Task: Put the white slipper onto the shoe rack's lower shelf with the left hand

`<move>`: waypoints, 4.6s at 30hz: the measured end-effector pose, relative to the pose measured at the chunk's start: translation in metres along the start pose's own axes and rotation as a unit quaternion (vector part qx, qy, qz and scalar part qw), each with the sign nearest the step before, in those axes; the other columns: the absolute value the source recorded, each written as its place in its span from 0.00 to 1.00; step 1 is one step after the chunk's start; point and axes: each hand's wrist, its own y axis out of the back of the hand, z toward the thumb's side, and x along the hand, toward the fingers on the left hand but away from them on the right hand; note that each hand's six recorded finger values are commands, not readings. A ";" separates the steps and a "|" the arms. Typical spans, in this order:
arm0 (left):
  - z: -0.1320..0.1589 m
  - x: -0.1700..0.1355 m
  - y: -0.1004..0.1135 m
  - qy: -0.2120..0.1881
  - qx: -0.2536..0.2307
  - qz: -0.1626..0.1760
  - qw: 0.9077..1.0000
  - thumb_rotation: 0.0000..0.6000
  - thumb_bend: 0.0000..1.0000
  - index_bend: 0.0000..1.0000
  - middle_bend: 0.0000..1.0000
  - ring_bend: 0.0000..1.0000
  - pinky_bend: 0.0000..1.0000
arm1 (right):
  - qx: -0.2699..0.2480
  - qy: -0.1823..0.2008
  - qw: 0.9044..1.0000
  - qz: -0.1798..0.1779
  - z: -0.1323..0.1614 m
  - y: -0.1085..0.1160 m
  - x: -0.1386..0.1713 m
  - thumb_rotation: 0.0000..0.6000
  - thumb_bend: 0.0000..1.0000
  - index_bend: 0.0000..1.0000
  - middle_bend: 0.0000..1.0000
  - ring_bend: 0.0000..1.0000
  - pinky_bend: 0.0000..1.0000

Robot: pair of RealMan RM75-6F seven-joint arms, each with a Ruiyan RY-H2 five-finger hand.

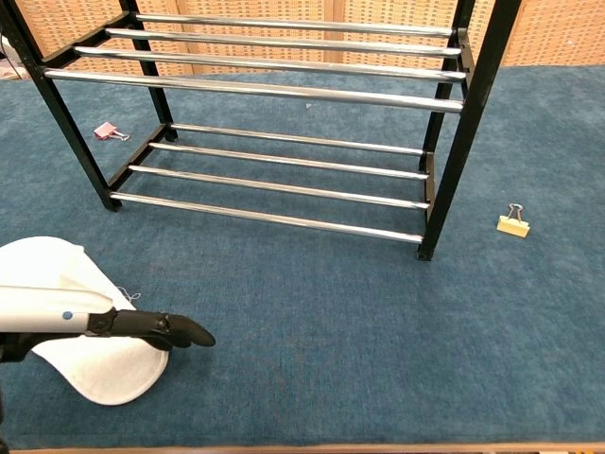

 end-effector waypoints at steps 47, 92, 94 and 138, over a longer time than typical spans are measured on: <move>-0.061 -0.160 0.003 0.090 0.066 0.150 0.982 1.00 0.02 0.09 0.00 0.06 0.09 | 0.002 -0.012 1.000 0.010 -0.001 -0.002 0.001 1.00 0.00 0.00 0.00 0.00 0.00; -0.109 -0.094 0.063 0.244 0.056 0.450 0.857 1.00 0.02 0.04 0.00 0.04 0.11 | -0.009 -0.013 1.000 0.020 -0.002 -0.003 0.000 1.00 0.00 0.00 0.00 0.00 0.00; -0.110 -0.090 0.062 0.246 0.054 0.460 0.852 1.00 0.02 0.04 0.00 0.04 0.11 | -0.011 -0.014 1.000 0.018 -0.002 -0.002 0.000 1.00 0.00 0.00 0.00 0.00 0.00; -0.140 -0.059 0.066 0.287 0.089 0.488 0.820 1.00 0.23 0.41 0.32 0.32 0.47 | -0.006 -0.012 1.000 0.026 -0.001 -0.005 0.000 1.00 0.00 0.00 0.00 0.00 0.00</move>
